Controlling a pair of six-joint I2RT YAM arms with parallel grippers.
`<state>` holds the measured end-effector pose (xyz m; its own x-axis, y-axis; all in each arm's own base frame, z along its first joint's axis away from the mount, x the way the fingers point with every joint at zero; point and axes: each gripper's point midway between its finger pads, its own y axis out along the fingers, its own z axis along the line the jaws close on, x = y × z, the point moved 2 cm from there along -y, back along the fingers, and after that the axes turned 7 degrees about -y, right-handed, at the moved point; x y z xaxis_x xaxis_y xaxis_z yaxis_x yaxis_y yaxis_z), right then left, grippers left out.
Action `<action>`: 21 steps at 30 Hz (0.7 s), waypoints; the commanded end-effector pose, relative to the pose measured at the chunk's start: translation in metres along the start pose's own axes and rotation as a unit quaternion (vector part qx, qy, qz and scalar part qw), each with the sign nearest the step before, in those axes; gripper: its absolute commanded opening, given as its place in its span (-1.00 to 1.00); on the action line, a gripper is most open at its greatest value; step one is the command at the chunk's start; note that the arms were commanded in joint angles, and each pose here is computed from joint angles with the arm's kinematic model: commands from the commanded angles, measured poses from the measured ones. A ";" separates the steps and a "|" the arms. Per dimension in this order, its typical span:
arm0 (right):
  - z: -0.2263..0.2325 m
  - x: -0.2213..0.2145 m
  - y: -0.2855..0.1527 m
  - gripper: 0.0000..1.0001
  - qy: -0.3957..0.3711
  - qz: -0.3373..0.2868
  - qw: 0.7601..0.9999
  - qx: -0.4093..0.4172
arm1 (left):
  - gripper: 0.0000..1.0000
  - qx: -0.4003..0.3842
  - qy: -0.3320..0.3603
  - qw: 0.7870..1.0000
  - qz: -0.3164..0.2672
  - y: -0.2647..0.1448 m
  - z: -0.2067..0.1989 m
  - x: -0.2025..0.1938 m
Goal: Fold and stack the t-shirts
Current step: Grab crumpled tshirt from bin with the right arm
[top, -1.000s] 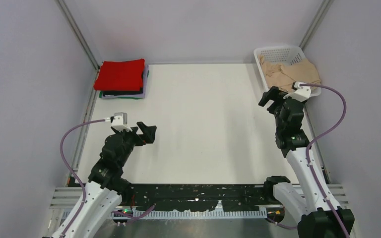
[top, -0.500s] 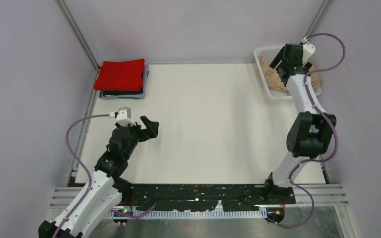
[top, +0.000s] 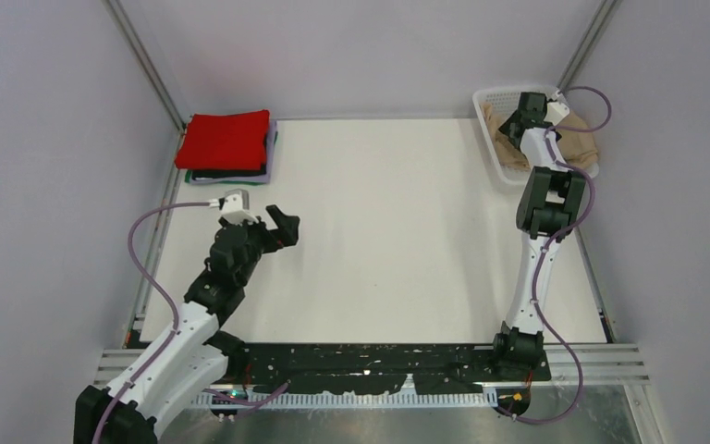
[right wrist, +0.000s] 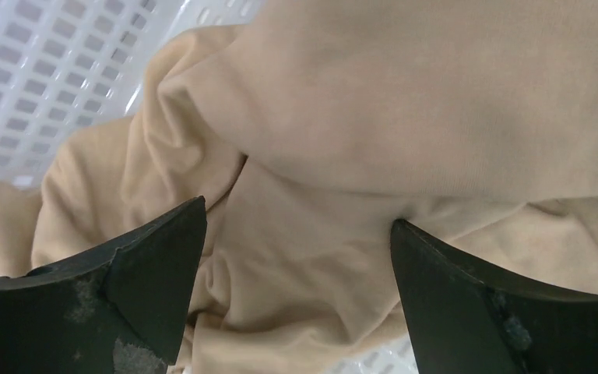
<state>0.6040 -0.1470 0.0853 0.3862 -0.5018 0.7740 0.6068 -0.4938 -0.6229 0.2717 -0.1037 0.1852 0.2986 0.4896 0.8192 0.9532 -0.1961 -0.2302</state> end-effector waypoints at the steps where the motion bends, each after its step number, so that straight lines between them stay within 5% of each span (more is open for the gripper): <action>1: 0.012 0.022 0.008 0.91 0.078 -0.034 0.996 0.030 | 0.99 -0.021 -0.010 0.999 -0.050 0.005 -0.019 0.032; 4: 0.014 0.014 0.020 0.96 0.106 -0.020 0.993 0.043 | 0.99 -0.010 -0.011 0.999 -0.048 0.005 -0.018 0.033; 8: 0.021 0.013 0.028 0.68 0.128 -0.016 0.990 0.062 | 0.99 0.006 -0.018 0.998 -0.057 0.003 -0.010 0.033; 10: 0.023 0.014 0.029 0.39 0.130 -0.019 0.989 0.068 | 0.99 0.011 -0.015 0.998 -0.059 0.000 -0.007 0.033; 15: 0.017 0.020 0.028 -0.75 0.146 -0.031 0.987 0.051 | 0.99 0.045 -0.007 0.997 -0.059 -0.011 0.009 0.028; 21: 0.031 0.055 -0.005 -0.90 0.123 -0.081 0.984 0.105 | 0.99 0.050 -0.003 0.996 -0.069 -0.026 0.019 0.026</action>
<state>0.6303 -0.1598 0.0682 0.2073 -0.6472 0.7336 0.6727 -0.4502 -0.5872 0.2622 -0.0797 0.2036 0.1968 0.5165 0.8333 0.9801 -0.0820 -0.1807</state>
